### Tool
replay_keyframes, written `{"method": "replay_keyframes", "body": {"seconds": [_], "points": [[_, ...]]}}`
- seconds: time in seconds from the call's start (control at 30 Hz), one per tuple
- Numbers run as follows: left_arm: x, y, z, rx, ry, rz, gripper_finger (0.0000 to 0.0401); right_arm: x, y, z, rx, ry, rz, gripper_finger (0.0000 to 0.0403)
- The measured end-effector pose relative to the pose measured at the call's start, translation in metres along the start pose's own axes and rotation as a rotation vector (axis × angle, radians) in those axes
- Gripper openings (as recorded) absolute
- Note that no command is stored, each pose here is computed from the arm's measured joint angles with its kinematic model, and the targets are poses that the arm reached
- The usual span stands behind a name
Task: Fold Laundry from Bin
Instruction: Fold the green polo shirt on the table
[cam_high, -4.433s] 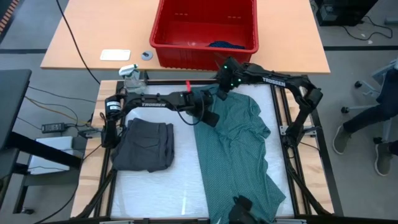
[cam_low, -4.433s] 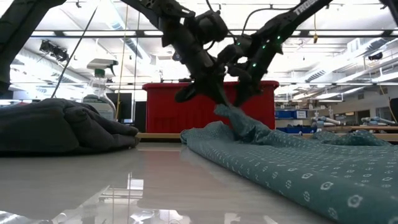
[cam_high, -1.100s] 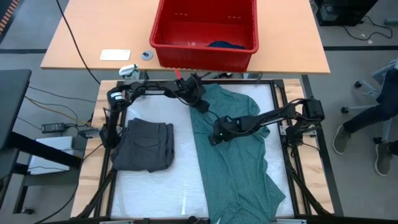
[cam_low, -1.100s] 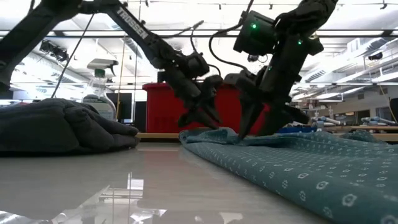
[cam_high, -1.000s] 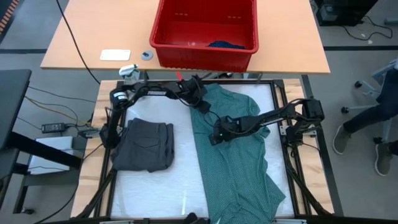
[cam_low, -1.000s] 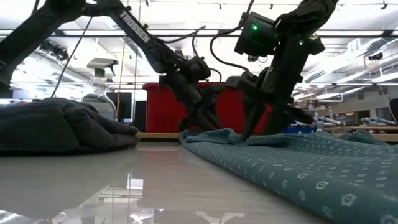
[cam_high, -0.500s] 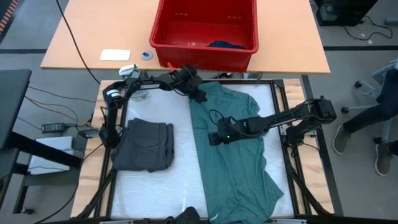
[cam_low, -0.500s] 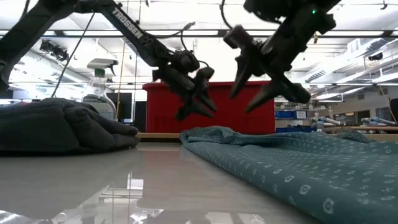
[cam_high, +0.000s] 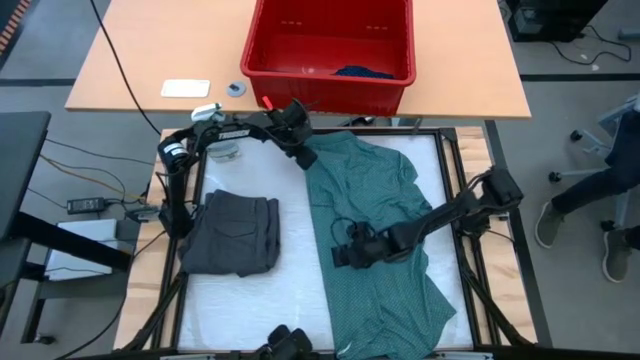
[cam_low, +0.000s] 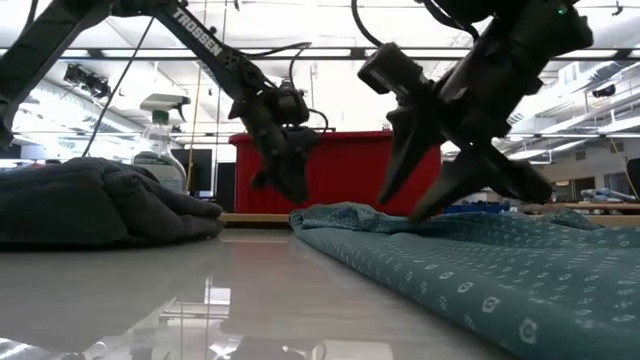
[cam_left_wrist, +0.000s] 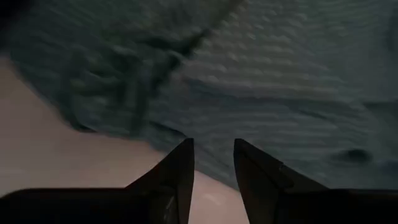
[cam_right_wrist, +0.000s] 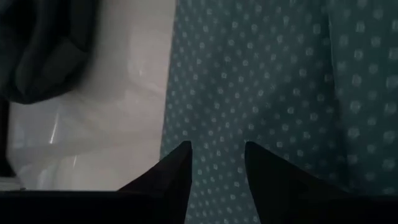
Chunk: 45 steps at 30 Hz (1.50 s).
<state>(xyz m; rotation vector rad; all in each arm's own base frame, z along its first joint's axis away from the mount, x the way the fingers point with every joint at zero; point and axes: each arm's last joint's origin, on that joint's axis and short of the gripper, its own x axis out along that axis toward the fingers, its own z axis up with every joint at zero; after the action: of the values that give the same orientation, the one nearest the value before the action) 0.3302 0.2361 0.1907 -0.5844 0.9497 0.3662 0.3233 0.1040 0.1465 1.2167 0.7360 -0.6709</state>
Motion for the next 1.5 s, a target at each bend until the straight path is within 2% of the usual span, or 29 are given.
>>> {"method": "replay_keyframes", "body": {"seconds": [0.13, 0.27, 0.43, 0.6, 0.87, 1.03, 1.2, 1.33, 1.5], "points": [[0.001, 0.001, 0.005, 0.091, -0.050, 0.108, 0.0116, 0.009, 0.010, -0.010, 0.038, -0.043, -0.013, 0.0153], [0.007, 0.005, 0.006, 0.090, -0.059, 0.113, 0.0116, 0.011, 0.030, -0.019, 0.050, -0.049, 0.002, 0.0152], [0.022, 0.013, -0.001, 0.068, 0.001, 0.186, 0.0116, 0.008, 0.049, -0.030, 0.027, -0.028, -0.082, 0.0152], [0.034, 0.020, -0.013, 0.047, 0.109, 0.272, 0.0116, -0.006, 0.062, -0.039, 0.019, -0.012, -0.128, 0.0152], [0.031, 0.021, -0.027, -0.009, 0.264, 0.301, 0.0116, -0.018, 0.060, -0.051, 0.012, -0.029, -0.199, 0.0152], [0.025, 0.019, -0.044, -0.057, 0.437, 0.320, 0.0116, -0.022, 0.056, -0.060, -0.012, -0.028, -0.222, 0.0152], [0.008, 0.000, -0.067, -0.031, 0.676, 0.328, 0.0116, -0.021, 0.049, -0.078, -0.078, -0.024, -0.233, 0.0152], [-0.023, -0.021, -0.062, 0.020, 0.624, 0.311, 0.0116, -0.001, 0.032, -0.101, -0.074, -0.007, -0.295, 0.0152], [-0.059, -0.028, -0.057, 0.038, 0.522, 0.314, 0.0116, 0.008, 0.029, -0.125, -0.009, 0.014, -0.224, 0.0152]]}}
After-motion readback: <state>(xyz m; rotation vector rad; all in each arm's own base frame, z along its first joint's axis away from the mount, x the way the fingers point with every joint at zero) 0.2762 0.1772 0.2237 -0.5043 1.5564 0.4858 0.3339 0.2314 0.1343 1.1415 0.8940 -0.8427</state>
